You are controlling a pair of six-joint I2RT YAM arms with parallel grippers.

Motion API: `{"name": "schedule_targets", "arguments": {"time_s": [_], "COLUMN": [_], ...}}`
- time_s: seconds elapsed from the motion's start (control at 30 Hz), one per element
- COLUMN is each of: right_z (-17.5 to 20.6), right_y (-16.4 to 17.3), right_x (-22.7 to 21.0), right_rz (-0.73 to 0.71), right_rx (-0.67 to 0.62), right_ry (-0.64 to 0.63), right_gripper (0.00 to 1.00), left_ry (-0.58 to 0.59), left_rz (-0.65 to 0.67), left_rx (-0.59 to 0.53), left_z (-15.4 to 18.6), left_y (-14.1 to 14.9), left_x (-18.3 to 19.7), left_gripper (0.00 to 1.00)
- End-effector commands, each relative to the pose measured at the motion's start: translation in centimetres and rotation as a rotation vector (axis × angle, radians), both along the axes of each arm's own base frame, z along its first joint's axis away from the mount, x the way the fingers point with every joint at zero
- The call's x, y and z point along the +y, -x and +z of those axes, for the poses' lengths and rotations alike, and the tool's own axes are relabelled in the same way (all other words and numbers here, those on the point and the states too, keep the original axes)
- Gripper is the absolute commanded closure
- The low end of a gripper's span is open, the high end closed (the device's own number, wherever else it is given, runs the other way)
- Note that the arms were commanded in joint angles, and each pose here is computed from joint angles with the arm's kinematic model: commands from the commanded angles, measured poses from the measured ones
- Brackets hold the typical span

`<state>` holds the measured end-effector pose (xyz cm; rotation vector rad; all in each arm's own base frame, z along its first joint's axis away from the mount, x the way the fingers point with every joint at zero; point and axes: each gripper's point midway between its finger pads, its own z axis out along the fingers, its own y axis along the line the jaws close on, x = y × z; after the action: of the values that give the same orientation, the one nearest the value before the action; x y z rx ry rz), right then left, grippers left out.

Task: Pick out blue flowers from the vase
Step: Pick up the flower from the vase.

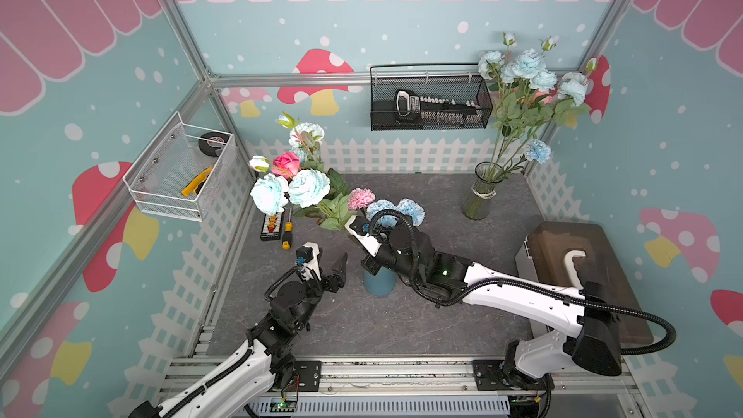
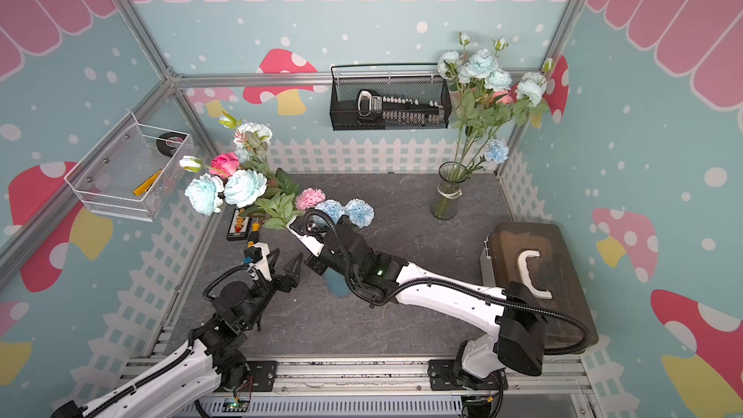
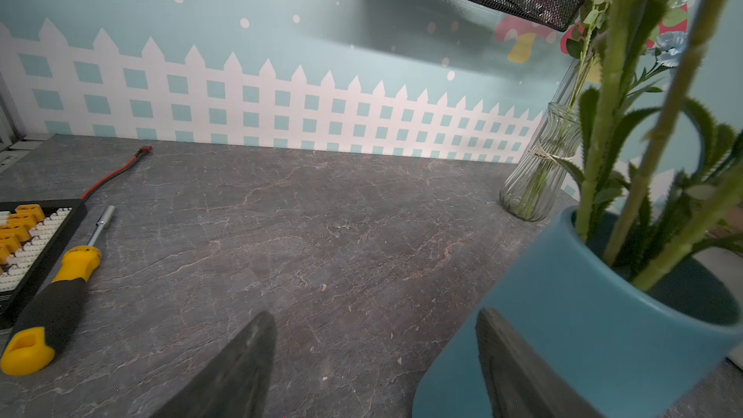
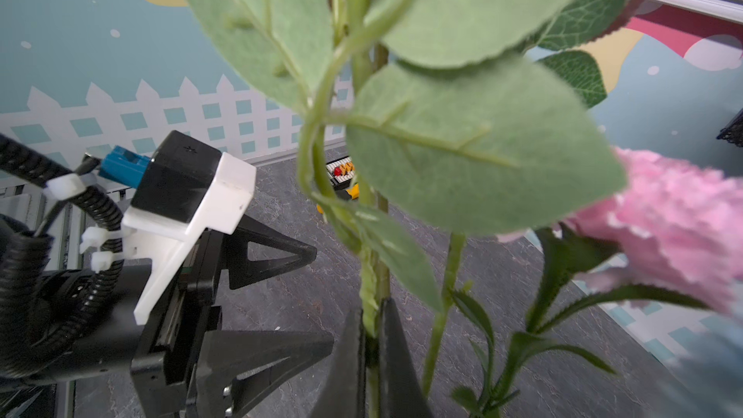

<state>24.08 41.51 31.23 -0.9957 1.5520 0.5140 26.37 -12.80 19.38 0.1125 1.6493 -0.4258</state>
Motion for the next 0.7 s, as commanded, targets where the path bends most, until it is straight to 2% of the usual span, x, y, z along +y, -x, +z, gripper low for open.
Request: {"name": "schedule_targets", "arguments": {"time_s": [0.0, 0.67], "right_z": [2.6, 11.4], "right_y": [0.6, 1.5], "right_x": [0.0, -1.3], "right_rz": [0.03, 0.055], "right_rx": [-0.027, -0.112], "right_ry": [-0.037, -0.11], "right_gripper": [1.0, 1.0], "left_ry": [0.005, 0.004], "left_rz": [0.007, 0.01], "left_rx": [-0.027, -0.024], "left_z": [1.2, 1.2], "left_y": [-0.1, -0.2], "left_x": [0.0, 0.0], "left_gripper": [0.21, 0.21]}}
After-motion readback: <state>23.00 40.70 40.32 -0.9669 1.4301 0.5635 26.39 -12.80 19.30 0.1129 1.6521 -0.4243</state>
